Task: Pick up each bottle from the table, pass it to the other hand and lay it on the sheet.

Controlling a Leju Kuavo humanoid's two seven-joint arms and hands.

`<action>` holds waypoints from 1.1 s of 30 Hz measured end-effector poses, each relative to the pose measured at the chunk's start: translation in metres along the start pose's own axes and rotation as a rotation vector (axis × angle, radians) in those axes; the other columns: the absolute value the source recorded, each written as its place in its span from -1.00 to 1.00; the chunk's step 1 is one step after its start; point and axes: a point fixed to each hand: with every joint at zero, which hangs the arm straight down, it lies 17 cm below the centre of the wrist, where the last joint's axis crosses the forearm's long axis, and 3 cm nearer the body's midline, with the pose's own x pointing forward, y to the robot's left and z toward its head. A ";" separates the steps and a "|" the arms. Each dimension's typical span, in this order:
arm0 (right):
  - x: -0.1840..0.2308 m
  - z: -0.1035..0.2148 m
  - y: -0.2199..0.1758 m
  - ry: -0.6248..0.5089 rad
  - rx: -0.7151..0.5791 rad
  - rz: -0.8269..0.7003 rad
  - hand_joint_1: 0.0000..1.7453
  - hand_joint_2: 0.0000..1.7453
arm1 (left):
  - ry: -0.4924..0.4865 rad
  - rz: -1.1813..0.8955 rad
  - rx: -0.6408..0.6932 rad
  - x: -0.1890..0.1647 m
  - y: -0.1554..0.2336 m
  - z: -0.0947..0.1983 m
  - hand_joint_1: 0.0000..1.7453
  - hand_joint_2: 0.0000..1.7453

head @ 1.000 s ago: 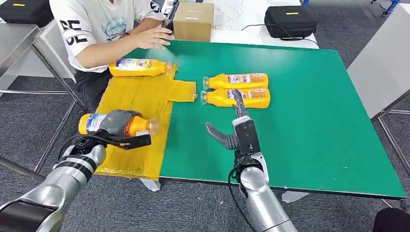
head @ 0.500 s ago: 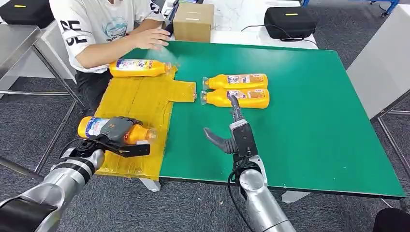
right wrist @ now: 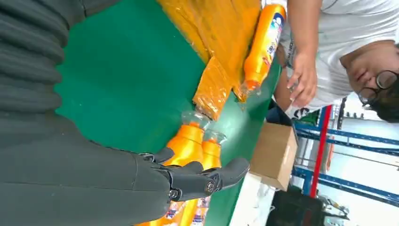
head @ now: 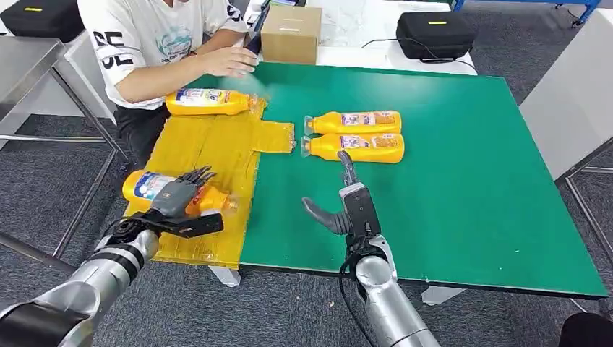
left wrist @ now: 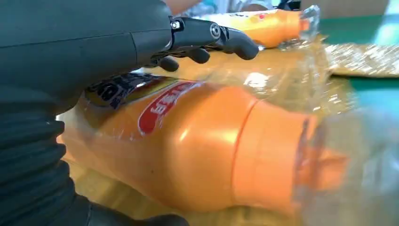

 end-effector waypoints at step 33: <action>0.010 -0.006 -0.001 0.003 -0.030 0.141 -1.00 1.00 | -0.156 1.212 0.705 0.105 0.120 -0.004 -1.00 1.00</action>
